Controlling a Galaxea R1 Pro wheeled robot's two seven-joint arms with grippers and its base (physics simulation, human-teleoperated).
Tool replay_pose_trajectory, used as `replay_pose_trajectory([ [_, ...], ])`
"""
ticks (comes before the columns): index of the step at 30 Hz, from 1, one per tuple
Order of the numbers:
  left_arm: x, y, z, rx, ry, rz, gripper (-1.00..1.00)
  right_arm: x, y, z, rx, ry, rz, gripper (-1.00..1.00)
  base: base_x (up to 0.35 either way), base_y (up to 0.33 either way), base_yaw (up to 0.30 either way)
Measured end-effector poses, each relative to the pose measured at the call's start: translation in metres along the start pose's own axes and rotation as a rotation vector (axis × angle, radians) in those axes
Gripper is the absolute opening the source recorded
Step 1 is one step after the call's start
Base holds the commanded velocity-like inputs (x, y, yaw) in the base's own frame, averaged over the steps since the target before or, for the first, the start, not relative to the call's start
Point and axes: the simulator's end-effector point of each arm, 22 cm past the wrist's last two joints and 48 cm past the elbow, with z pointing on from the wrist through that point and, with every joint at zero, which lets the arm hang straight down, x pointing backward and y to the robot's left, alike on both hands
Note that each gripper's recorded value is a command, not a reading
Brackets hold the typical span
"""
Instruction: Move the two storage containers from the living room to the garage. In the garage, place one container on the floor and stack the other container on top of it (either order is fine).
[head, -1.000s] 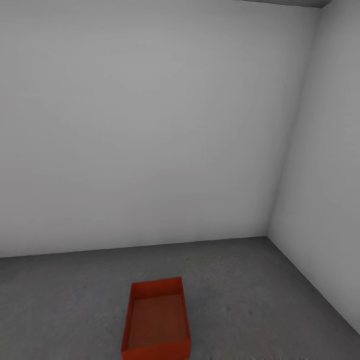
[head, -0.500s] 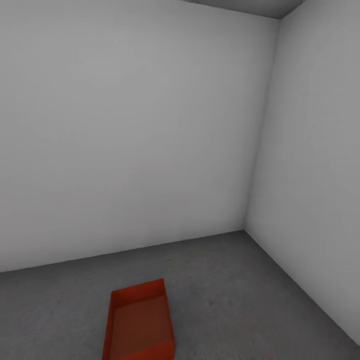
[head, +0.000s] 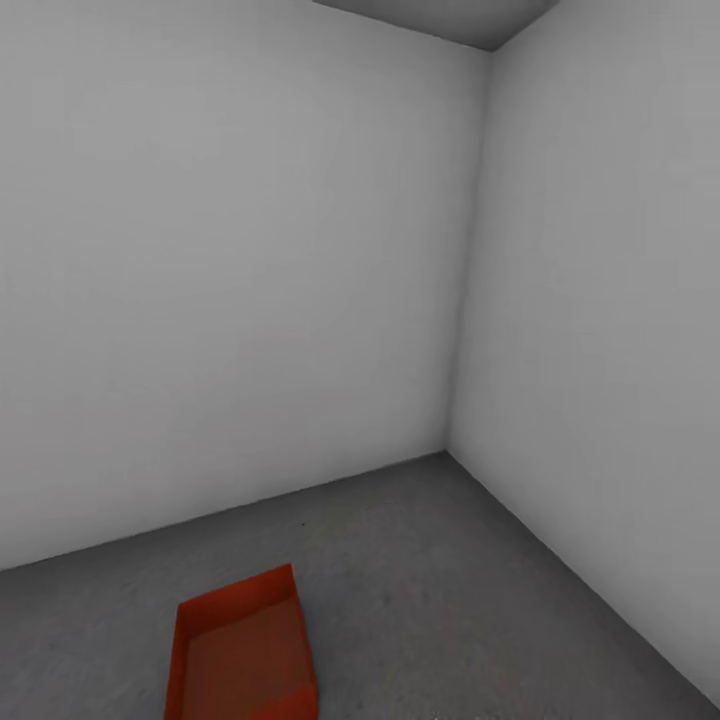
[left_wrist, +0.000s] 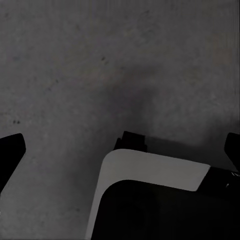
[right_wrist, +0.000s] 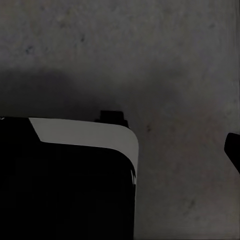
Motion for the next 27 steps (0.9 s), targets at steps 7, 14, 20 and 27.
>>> replay_pose_trajectory([
  [7, 0.0009, -0.0008, -0.0001, 0.001, 0.002, -0.003, 1.00, 0.0000, -0.0013, 0.0000, 0.002, 0.000, 0.001, 1.00, 0.000, 0.000, -0.291],
  [14, 0.0001, 0.0002, 0.0000, 0.000, 0.000, 0.002, 1.00, 0.0000, -0.0003, 0.0000, 0.000, 0.000, 0.000, 1.00, 0.000, 0.000, -0.291],
  [20, 0.0006, -0.0002, 0.0000, 0.000, 0.001, 0.000, 1.00, -0.0002, 0.0017, -0.0001, -0.002, 0.000, 0.000, 1.00, 0.000, 0.000, -0.291],
  [27, 0.0007, -0.0004, -0.0001, 0.001, 0.001, 0.000, 1.00, -0.0003, 0.0035, -0.0001, -0.005, -0.001, 0.000, 1.00, 0.000, 0.000, -0.291],
])
